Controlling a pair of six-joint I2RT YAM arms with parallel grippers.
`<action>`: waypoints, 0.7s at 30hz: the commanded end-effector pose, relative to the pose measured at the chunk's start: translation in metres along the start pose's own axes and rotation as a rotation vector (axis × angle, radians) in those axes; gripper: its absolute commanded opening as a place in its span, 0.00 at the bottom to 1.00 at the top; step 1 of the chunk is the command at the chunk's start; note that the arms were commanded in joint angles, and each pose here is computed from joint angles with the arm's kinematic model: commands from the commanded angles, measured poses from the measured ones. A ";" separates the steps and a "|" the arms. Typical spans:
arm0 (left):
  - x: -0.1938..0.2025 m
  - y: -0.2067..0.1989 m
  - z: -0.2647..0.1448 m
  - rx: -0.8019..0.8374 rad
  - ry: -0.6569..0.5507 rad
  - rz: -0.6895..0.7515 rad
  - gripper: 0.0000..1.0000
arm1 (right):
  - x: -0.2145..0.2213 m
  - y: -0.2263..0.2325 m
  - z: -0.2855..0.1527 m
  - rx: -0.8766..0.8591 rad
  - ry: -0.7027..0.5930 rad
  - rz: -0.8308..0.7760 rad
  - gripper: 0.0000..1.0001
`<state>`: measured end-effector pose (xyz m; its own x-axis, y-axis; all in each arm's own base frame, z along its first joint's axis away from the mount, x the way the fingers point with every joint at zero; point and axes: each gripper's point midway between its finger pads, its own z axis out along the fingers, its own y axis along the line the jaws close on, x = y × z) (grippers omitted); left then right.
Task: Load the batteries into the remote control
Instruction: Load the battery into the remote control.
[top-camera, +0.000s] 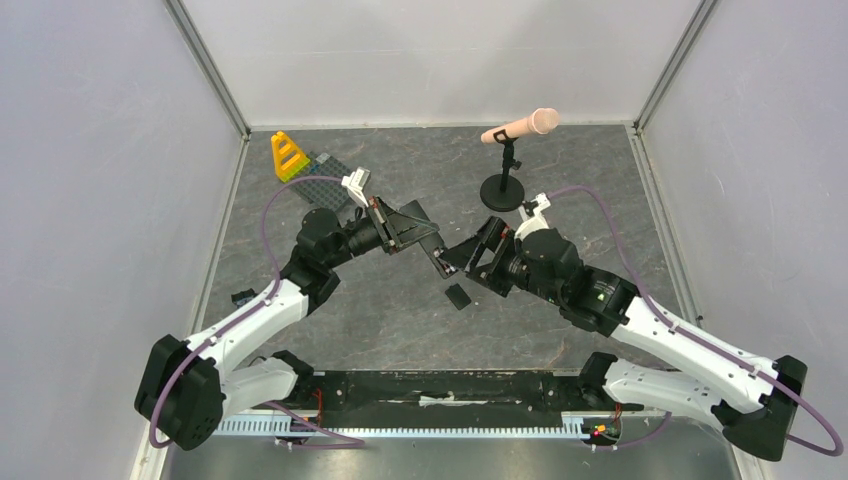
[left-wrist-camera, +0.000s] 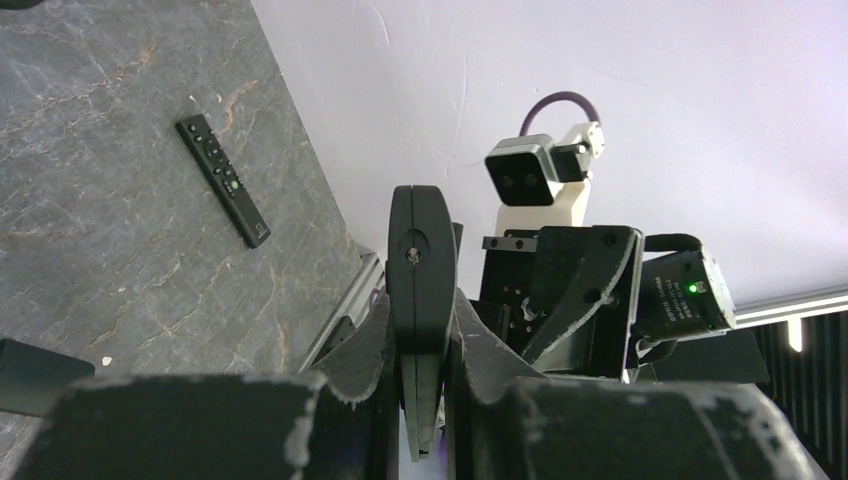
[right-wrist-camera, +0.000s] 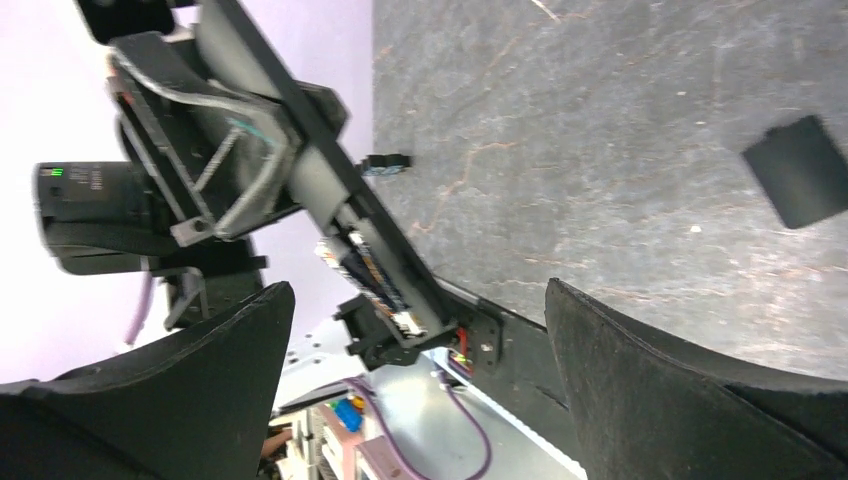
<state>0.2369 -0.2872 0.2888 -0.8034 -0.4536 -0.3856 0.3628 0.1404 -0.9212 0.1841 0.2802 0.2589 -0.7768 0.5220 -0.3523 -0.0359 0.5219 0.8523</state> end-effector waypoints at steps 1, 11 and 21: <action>-0.010 -0.020 0.004 0.061 -0.023 0.078 0.02 | -0.012 0.038 0.001 -0.129 -0.032 0.101 0.98; -0.010 -0.020 0.003 0.061 -0.024 0.084 0.02 | -0.007 0.037 0.017 -0.122 -0.014 0.203 0.95; -0.006 -0.017 0.000 0.058 -0.017 0.088 0.02 | 0.002 0.021 0.026 -0.088 0.007 0.264 0.77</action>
<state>0.2381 -0.2878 0.2856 -0.8015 -0.4496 -0.3943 0.3670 0.1507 -0.9179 0.1958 0.3077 0.2619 -0.7793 0.6081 -0.1511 0.0973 0.3558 0.9295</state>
